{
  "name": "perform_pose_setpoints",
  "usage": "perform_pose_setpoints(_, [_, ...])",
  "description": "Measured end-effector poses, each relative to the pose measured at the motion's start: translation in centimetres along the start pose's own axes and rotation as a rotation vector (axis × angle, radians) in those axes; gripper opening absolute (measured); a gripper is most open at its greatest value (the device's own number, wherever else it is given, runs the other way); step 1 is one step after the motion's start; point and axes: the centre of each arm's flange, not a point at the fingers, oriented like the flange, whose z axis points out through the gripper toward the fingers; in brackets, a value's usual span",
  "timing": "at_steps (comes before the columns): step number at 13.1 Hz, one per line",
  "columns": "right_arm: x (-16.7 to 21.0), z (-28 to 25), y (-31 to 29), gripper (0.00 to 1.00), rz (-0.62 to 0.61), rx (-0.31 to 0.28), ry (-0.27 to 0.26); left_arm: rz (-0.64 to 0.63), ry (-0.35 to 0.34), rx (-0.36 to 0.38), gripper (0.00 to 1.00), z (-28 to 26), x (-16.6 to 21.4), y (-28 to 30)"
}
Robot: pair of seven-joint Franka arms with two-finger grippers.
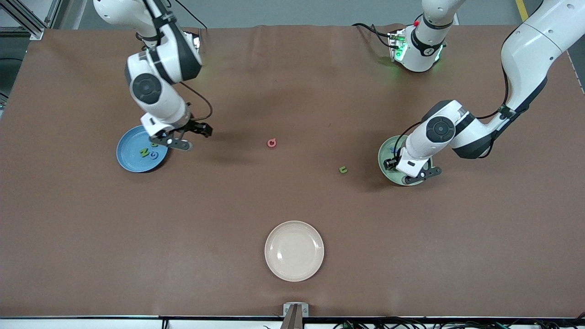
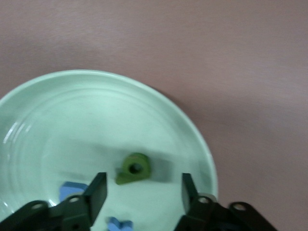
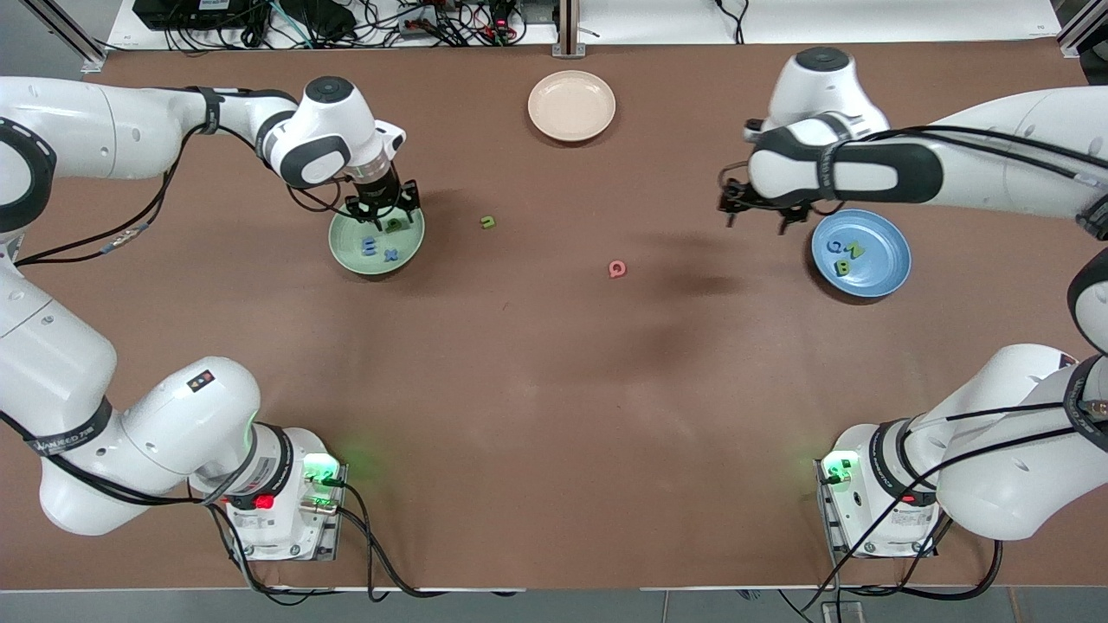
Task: Sort uppercase to blue plate, lowercase to green plate
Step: 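Grasp the pink Q with the right gripper while the left grasps u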
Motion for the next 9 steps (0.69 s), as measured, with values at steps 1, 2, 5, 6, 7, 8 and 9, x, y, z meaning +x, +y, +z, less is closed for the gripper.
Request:
perform_pose_setpoints(1, [-1.0, 0.0, -1.6, 1.0, 0.022, 0.027, 0.009, 0.011, 0.01, -0.014, 0.87, -0.8, -0.4, 0.9])
perform_pose_setpoints(2, [-1.9, 0.3, -3.1, 1.0, 0.043, 0.047, 0.022, 0.012, 0.02, -0.028, 0.98, -1.7, -0.8, 1.9])
perform_pose_setpoints(5, [-4.6, 2.3, -7.9, 1.0, 0.107, 0.054, 0.09, 0.005, 0.043, -0.056, 1.0, -3.3, -2.1, 5.5])
perform_pose_setpoints(6, [-5.3, 3.3, -9.7, 1.0, 0.129, 0.044, 0.11, 0.0, 0.049, -0.064, 1.0, -3.7, -2.7, 7.1])
perform_pose_setpoints(7, [-5.7, 4.3, -11.5, 1.0, 0.153, 0.036, 0.124, -0.012, 0.052, -0.07, 1.0, -4.0, -3.4, 8.8])
perform_pose_setpoints(8, [-5.8, 5.4, -13.1, 0.98, 0.174, 0.03, 0.131, -0.032, 0.053, -0.068, 1.0, -3.9, -3.9, 10.5])
perform_pose_setpoints(9, [-5.6, 6.3, -14.5, 0.95, 0.193, 0.029, 0.135, -0.058, 0.055, -0.059, 1.0, -3.4, -4.2, 11.9])
